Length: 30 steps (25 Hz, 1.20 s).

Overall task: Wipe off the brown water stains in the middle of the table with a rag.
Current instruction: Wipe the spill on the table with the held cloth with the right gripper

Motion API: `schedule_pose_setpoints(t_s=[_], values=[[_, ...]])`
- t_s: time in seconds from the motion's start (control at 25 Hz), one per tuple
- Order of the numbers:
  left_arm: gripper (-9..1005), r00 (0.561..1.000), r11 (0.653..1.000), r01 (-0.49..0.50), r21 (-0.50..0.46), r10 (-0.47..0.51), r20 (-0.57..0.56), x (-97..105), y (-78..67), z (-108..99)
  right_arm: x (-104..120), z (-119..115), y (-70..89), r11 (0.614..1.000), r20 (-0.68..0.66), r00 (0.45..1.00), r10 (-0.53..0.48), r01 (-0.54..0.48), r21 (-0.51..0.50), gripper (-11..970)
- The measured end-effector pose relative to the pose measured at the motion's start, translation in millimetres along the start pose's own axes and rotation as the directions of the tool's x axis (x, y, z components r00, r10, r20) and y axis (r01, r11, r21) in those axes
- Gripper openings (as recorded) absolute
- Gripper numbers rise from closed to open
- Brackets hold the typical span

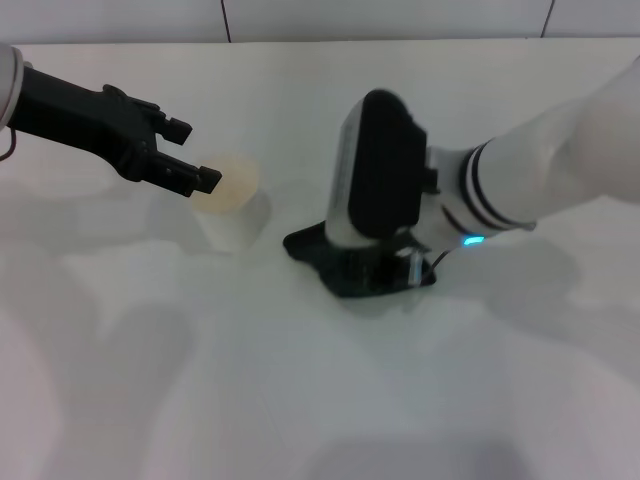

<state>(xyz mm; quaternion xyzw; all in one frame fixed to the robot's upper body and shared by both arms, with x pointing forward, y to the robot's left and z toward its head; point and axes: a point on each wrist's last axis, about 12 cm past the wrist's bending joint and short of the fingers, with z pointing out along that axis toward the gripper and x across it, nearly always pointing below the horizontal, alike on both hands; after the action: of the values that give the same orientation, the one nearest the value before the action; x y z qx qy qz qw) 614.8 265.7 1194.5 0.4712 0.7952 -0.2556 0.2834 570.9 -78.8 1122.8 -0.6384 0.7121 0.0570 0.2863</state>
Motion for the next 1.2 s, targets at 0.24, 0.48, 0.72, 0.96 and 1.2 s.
schedule_pose_setpoints(t_s=[0.24,0.48,0.72,0.96,1.2], values=[[843,1.000,1.000,0.003,0.002,-0.003,0.000,0,-0.2,0,11,-5,-24.0,0.993,0.016,0.996,0.091,-0.092,0.078,49],[843,1.000,1.000,0.010,0.003,-0.010,0.000,1,-0.5,1,15,-5,-27.3,0.986,0.025,0.994,0.104,-0.106,0.127,49],[843,1.000,1.000,0.012,0.002,-0.012,0.000,1,-0.4,1,1,-2,-4.8,0.997,0.011,1.000,0.006,-0.007,0.072,49],[843,1.000,1.000,0.013,-0.004,-0.013,-0.001,1,0.1,-1,-3,-14,14.9,0.999,-0.022,0.999,-0.037,0.036,-0.009,49],[842,1.000,1.000,0.018,-0.010,-0.018,-0.003,3,0.8,-2,6,-29,25.5,0.996,-0.085,0.996,-0.026,0.019,-0.088,48]])
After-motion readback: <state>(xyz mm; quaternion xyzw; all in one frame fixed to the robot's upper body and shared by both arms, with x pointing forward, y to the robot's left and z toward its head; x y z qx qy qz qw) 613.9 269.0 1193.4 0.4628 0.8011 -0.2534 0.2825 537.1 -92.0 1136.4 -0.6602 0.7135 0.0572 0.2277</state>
